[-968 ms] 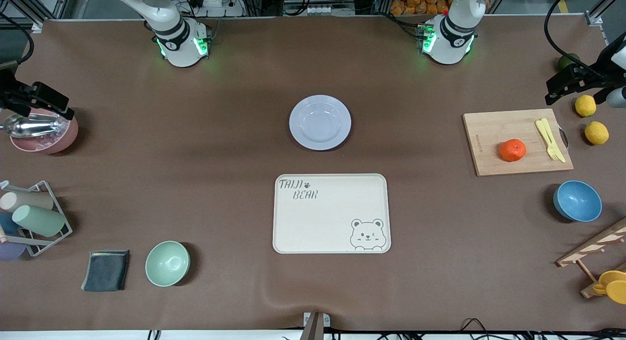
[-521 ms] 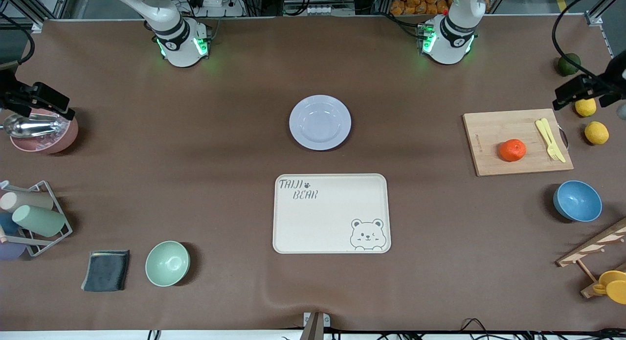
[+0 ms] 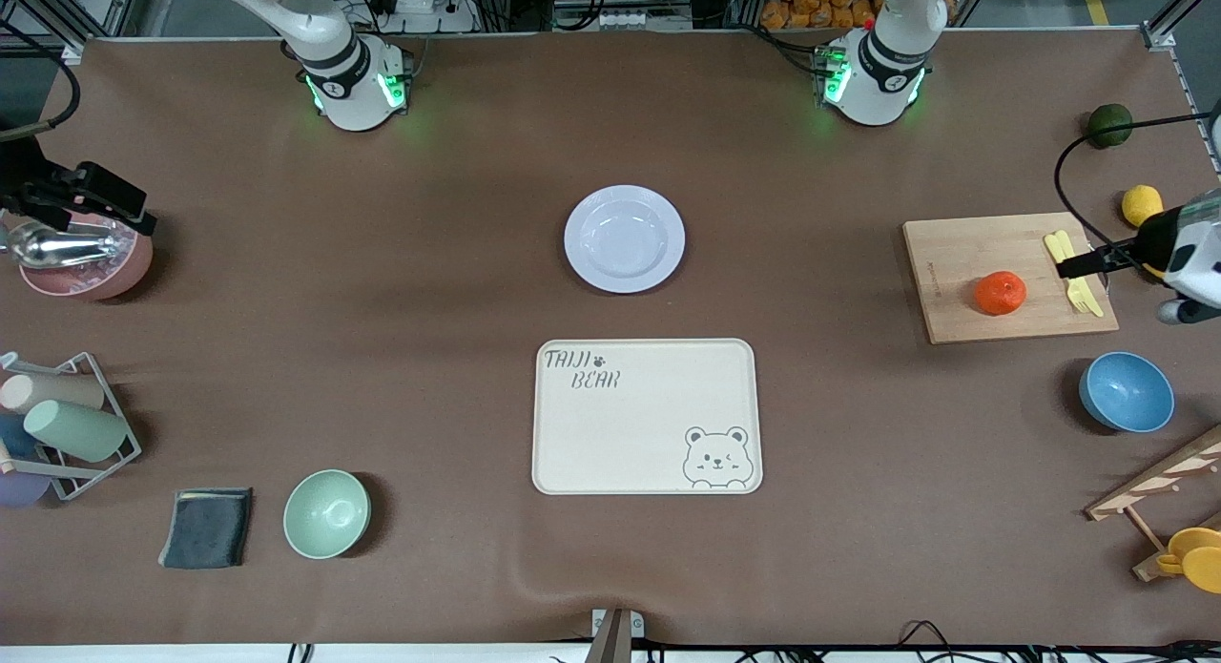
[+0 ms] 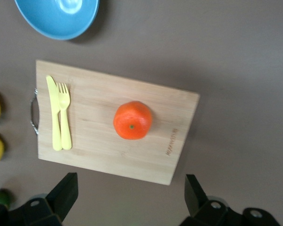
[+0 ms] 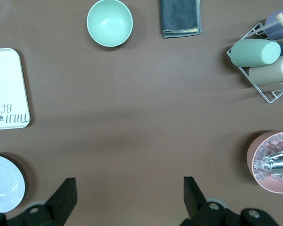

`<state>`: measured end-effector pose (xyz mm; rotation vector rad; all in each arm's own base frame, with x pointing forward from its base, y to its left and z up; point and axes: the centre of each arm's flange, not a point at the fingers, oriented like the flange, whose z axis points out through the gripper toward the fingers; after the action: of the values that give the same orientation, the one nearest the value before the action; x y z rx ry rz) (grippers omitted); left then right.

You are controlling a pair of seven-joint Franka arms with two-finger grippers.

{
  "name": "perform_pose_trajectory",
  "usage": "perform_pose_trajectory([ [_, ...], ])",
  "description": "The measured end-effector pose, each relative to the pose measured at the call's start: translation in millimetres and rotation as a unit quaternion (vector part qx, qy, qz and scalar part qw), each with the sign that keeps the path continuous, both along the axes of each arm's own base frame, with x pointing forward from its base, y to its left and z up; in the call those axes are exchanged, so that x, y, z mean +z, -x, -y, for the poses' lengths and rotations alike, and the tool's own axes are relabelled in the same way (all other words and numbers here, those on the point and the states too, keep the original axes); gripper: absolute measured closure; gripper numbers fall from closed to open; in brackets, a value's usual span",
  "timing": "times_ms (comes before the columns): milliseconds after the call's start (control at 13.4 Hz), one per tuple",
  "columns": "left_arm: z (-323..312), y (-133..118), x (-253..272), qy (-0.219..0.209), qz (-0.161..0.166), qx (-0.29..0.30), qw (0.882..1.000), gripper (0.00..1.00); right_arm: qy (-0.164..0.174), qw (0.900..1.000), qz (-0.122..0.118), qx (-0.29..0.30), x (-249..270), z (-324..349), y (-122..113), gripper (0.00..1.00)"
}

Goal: Place orange and plate with both arms
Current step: 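Grasp the orange with the left gripper while the right gripper reaches forward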

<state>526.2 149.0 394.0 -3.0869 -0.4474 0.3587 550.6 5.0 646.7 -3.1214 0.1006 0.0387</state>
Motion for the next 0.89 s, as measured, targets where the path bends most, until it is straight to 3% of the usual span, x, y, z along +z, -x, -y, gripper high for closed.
perform_pose_trajectory([
  [223, 0.8, 24.5, -58.5, 0.002, 0.002, 0.004, 1.0, 0.0, 0.0, 1.0, -0.009, 0.021, -6.6, -22.8, -0.6, 0.0],
  [447, 1.7, 37.4, -96.0, 0.006, -0.007, 0.007, 1.0, 0.0, -0.01, 0.999, -0.032, 0.041, -21.8, -48.5, 2.1, 0.0],
  [745, -2.2, 37.3, -123.2, 0.012, -0.016, 0.01, 1.0, 0.0, -0.093, 0.992, -0.08, 0.024, -60.3, -48.1, 2.0, 0.0],
  [894, -3.2, 36.0, -137.8, 0.008, -0.019, 0.002, 1.0, 0.0, -0.164, 0.979, -0.118, -0.001, -92.1, -42.4, 4.6, 0.0],
])
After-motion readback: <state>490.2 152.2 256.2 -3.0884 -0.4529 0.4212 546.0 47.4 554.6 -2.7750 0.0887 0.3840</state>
